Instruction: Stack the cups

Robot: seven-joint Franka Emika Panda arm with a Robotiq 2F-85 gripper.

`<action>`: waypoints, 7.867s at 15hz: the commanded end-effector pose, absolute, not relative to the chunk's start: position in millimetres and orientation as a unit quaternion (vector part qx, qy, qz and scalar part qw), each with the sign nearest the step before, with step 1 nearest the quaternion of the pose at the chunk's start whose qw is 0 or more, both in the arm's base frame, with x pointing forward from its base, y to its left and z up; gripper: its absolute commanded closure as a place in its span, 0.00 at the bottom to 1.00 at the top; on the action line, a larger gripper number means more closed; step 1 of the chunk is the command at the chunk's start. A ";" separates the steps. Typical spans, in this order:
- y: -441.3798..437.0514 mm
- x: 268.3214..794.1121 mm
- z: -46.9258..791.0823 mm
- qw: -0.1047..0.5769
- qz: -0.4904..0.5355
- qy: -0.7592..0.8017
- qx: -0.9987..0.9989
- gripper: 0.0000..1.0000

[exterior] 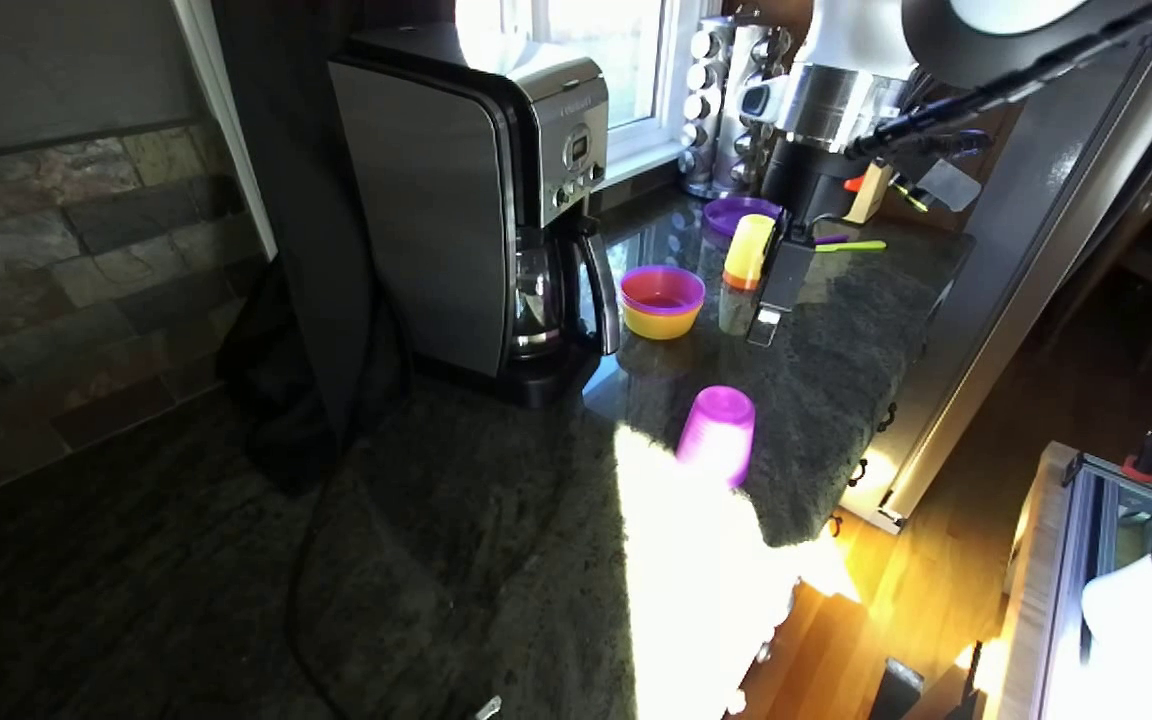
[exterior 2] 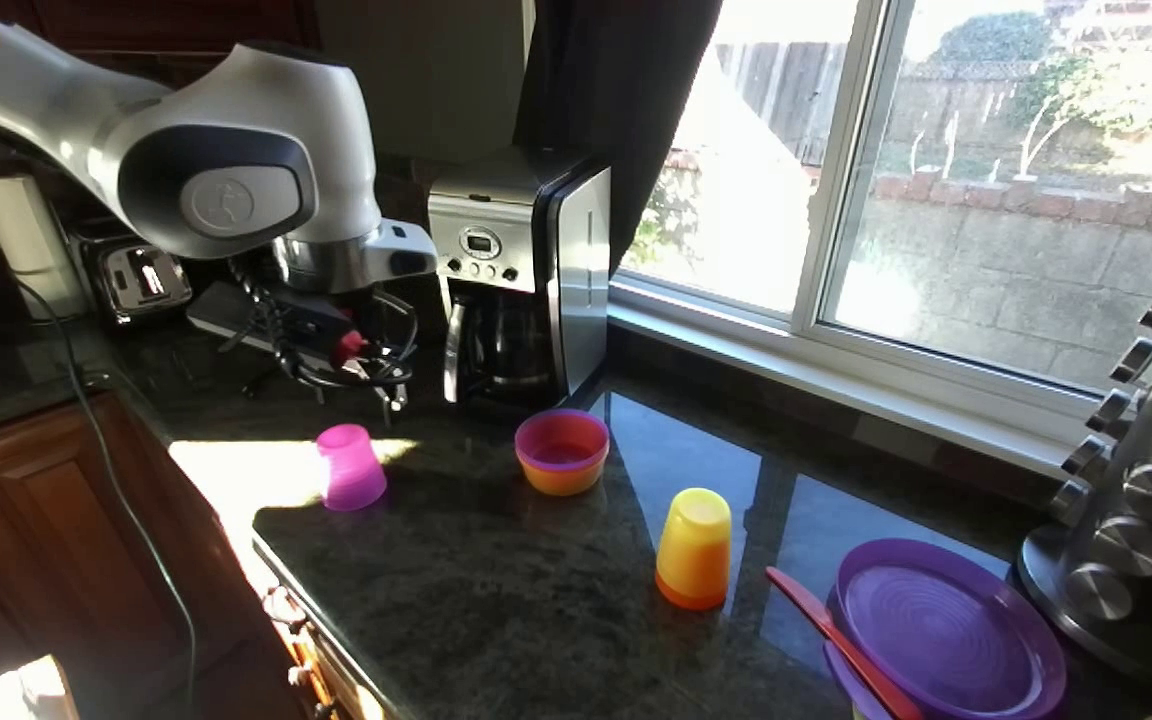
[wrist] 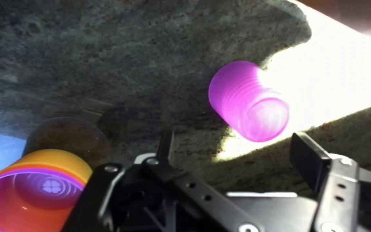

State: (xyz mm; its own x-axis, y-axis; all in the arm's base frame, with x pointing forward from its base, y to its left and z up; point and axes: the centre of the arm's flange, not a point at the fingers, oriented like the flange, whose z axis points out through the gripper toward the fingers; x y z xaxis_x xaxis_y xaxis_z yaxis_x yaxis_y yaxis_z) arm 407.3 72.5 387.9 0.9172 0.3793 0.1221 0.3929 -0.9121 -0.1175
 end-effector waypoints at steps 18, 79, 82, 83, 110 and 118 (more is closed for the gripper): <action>131.3 383.1 301.4 0.008 -0.086 -0.164 -0.983 0.57; -210.4 480.2 482.3 0.037 -0.131 0.113 -0.984 0.57; -218.7 482.5 485.0 0.044 -0.128 0.118 -0.984 0.57; -220.9 483.0 485.9 0.046 -0.125 0.119 -0.984 0.57; -250.9 541.8 429.0 0.020 -0.088 0.108 -0.990 0.57; -246.4 548.4 404.9 0.000 -0.060 0.113 -0.992 0.06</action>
State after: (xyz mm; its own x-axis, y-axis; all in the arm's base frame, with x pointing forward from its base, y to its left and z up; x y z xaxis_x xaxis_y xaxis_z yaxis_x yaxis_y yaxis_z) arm 544.5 -246.3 409.5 0.9702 -0.2087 0.1234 -0.2049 -0.9778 -0.0427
